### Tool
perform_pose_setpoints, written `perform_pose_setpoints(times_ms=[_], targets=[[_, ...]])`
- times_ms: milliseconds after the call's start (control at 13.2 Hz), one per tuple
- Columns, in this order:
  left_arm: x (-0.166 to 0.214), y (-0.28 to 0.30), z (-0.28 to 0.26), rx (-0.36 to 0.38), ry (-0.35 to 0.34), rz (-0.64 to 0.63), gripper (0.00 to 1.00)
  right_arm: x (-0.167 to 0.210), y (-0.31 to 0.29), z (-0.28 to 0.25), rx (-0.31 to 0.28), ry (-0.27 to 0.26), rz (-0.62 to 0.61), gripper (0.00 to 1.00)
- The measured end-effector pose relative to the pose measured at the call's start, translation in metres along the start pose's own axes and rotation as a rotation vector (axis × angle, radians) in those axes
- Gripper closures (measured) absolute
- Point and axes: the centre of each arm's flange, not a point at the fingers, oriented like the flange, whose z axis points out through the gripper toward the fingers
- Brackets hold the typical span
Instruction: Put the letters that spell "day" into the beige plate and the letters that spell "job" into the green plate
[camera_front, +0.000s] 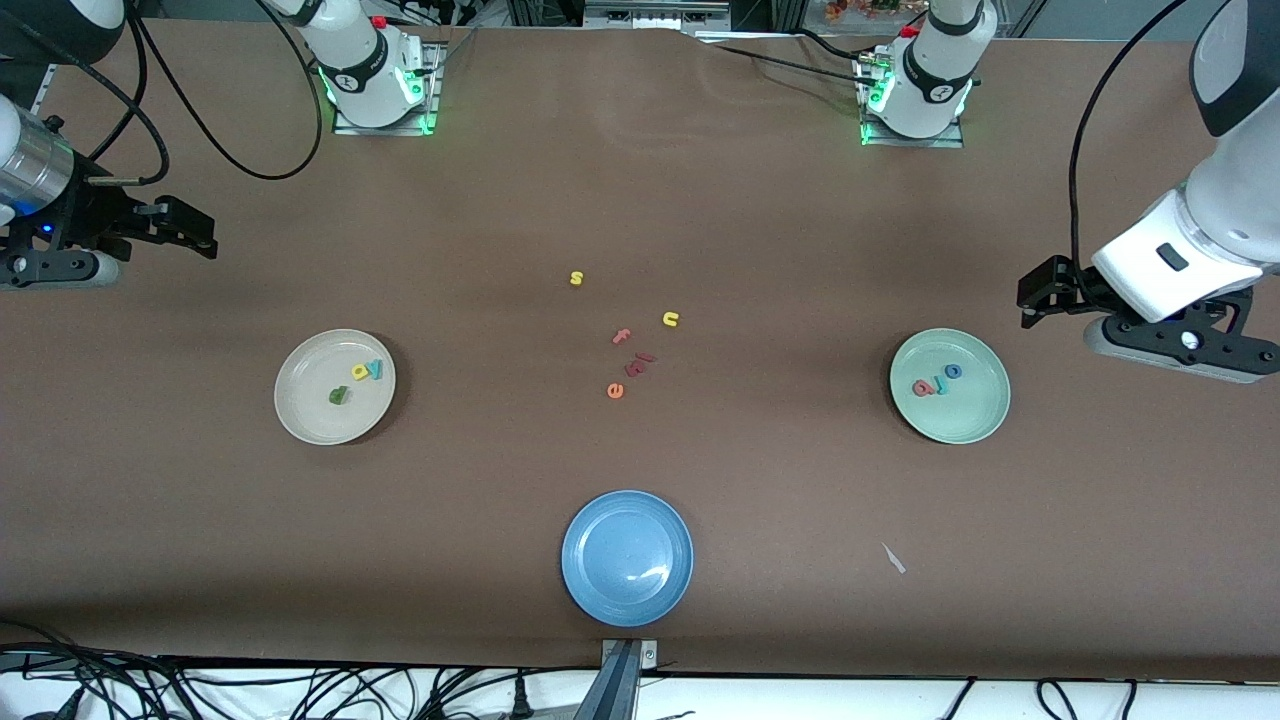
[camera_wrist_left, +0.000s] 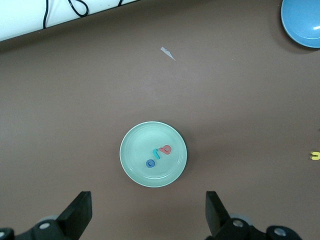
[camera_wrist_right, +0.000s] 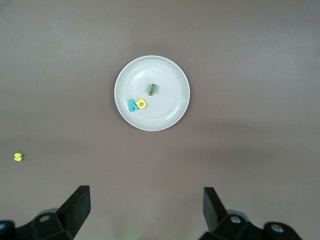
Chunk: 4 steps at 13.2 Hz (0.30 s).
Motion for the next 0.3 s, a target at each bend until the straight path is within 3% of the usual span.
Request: perform_pose_setpoints(times_ms=[302], targets=[[0.000,-0.019,0.013,-0.004,-0.027,-0.028,0.00,0.000,0.002,0.000,0.000,0.000,0.004,0.00]])
